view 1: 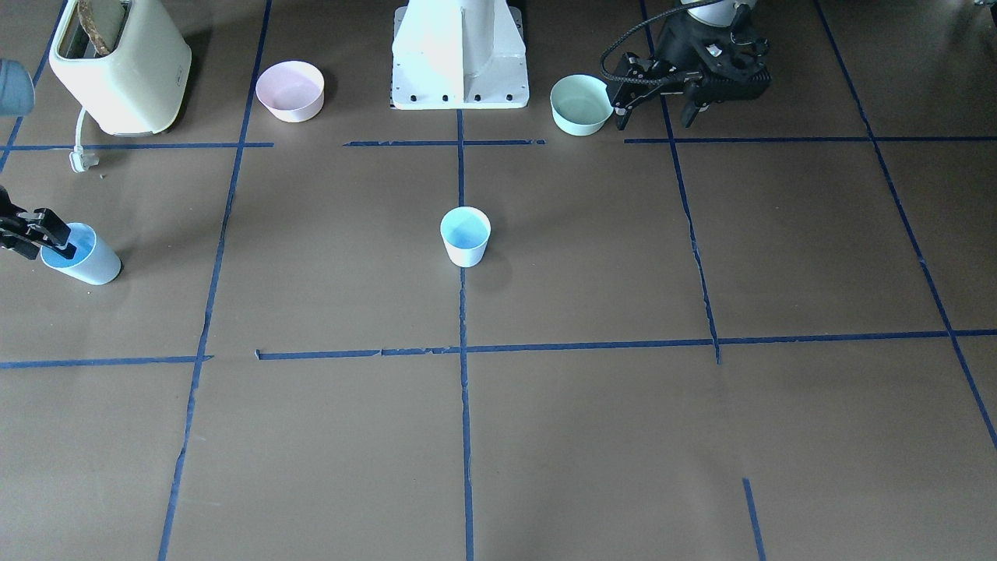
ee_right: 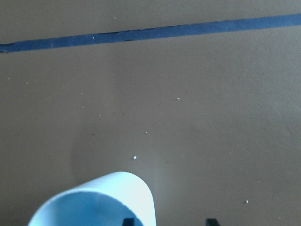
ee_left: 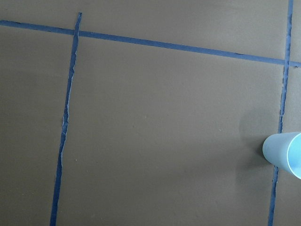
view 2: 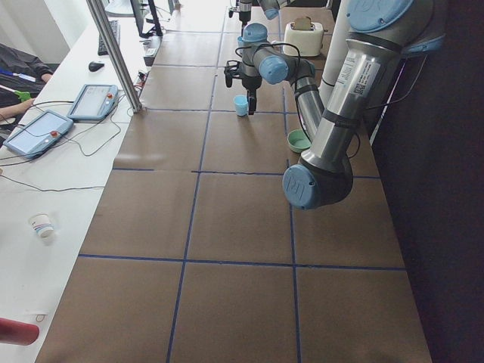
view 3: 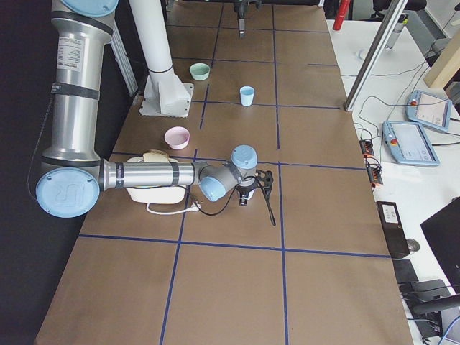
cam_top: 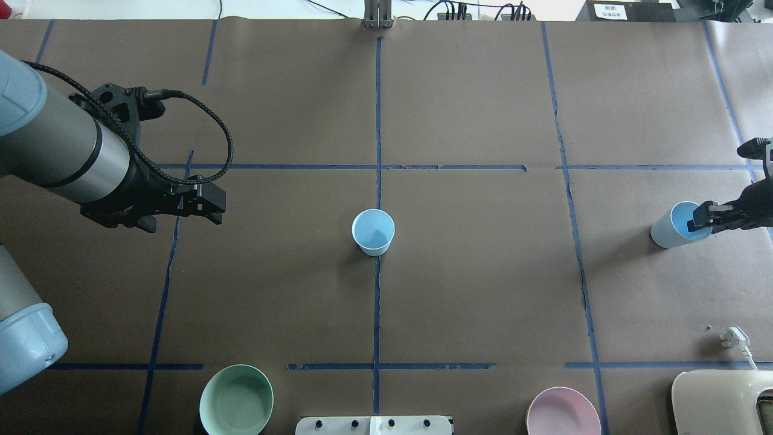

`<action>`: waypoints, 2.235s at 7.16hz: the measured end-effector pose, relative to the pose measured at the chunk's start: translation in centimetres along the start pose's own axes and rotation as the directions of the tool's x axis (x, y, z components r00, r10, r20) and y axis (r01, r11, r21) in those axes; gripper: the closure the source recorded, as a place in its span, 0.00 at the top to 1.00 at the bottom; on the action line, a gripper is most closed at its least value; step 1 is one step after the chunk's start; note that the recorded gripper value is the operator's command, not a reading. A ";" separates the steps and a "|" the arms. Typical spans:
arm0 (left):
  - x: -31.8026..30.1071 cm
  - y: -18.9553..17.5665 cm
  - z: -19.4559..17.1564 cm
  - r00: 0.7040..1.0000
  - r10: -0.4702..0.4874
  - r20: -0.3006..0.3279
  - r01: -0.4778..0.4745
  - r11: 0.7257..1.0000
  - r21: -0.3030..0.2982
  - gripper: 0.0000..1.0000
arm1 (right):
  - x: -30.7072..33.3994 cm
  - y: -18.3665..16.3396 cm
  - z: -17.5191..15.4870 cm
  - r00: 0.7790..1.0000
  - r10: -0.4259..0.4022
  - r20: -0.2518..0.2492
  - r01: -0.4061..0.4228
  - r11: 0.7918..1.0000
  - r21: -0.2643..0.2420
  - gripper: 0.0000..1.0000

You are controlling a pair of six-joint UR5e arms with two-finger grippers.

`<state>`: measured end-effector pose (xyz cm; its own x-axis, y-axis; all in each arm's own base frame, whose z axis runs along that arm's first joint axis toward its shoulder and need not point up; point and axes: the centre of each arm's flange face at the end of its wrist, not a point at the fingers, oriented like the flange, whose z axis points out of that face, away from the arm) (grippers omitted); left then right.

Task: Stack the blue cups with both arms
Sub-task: 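Grasp the second light-blue cup with the right gripper and lift it, then carry the cup with the right gripper over the center cup and lower it in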

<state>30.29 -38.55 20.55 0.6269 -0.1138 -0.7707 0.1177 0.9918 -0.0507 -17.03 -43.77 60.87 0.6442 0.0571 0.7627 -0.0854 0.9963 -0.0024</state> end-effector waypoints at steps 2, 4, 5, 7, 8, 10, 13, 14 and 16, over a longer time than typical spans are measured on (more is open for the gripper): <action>0.0 0.1 -0.2 1.000 0.002 -0.003 -0.002 1.000 0.002 1.00 | -1.4 0.1 -1.3 0.999 -0.020 0.029 0.020 1.000 0.011 0.00; -1.3 0.6 -0.7 1.000 0.008 0.000 -0.008 1.000 0.004 1.00 | -3.2 0.1 -3.8 0.995 -0.041 0.087 0.039 0.999 0.022 0.00; -2.9 0.6 -0.5 0.999 0.030 0.020 -0.030 1.000 0.003 1.00 | -4.8 -0.2 -5.5 0.991 -0.051 0.120 0.047 0.998 0.032 0.00; -7.3 -0.3 0.1 0.991 0.101 0.085 -0.101 0.995 -0.004 1.00 | -11.7 -3.0 -9.8 0.984 -0.010 0.178 0.003 0.999 0.037 0.00; -10.0 -1.0 0.3 0.983 0.138 0.122 -0.138 0.990 -0.010 1.00 | -16.9 -4.7 -12.5 0.981 0.029 0.191 -0.035 0.999 0.029 0.00; -15.9 -2.9 -0.2 0.956 0.226 0.189 -0.226 0.974 -0.026 1.00 | -30.1 -5.6 -16.2 0.984 0.055 0.172 -0.056 0.998 0.000 0.00; -22.7 -6.7 -0.7 0.916 0.313 0.251 -0.308 0.950 -0.060 1.00 | -48.6 1.5 -12.6 0.990 0.053 0.127 -0.059 0.997 0.044 0.00; -24.5 -7.9 -0.6 0.910 0.325 0.258 -0.317 0.946 -0.072 1.00 | -52.6 3.4 -10.7 0.993 0.038 0.116 -0.045 0.997 0.059 0.00; -27.4 -9.3 -1.0 0.902 0.339 0.269 -0.328 0.941 -0.085 1.00 | -57.5 5.2 -7.3 0.996 0.040 0.081 -0.046 0.996 0.075 0.00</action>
<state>11.27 -44.55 41.48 0.8124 0.2176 -0.5410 -0.1607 0.9754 0.1509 -48.94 -41.45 12.30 0.5769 0.0911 0.8117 -0.1718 0.9851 0.0115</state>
